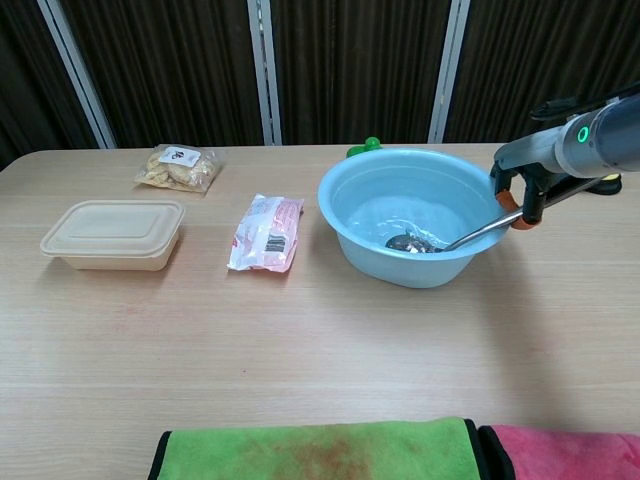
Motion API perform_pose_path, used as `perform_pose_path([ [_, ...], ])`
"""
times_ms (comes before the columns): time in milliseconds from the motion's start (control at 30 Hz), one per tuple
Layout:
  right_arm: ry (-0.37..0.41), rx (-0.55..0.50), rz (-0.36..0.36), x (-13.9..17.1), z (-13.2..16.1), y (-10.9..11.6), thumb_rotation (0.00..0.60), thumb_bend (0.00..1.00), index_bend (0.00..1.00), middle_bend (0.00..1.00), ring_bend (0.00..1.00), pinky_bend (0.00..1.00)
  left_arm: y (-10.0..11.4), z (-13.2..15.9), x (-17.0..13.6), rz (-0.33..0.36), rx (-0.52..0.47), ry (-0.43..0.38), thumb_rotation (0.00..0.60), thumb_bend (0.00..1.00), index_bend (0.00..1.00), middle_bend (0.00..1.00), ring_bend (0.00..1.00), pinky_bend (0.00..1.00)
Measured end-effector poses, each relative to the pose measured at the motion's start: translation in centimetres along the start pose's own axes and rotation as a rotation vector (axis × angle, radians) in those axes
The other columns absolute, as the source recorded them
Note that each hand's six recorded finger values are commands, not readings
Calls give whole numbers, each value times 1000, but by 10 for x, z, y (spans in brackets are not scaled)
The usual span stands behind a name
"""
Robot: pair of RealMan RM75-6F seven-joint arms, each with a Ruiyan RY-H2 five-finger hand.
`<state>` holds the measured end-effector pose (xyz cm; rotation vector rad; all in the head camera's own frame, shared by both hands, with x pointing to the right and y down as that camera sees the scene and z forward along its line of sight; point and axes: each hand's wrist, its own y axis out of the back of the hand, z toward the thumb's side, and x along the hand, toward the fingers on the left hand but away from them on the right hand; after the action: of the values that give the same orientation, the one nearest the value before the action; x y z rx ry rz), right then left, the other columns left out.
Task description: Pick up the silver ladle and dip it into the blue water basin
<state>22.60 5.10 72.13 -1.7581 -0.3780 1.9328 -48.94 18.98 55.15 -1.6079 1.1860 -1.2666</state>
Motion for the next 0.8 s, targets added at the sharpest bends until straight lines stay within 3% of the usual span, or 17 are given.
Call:
perform_pose_path([
  [233, 10, -21, -5, 10, 11, 11, 600, 414, 717, 10, 0, 0, 2, -2, -1, -1, -4, -7, 600, 444, 0, 0, 0, 0],
  [600, -12, -38, -45, 37, 21, 57, 600, 415, 718, 11, 0, 0, 5, -5, -1, 8, -7, 2, 600, 444, 0, 0, 0, 0],
  [800, -23, -43, -50, 48, 21, 64, 600, 415, 718, 12, 0, 0, 4, -4, -2, 2, -4, -4, 600, 444, 0, 0, 0, 0],
])
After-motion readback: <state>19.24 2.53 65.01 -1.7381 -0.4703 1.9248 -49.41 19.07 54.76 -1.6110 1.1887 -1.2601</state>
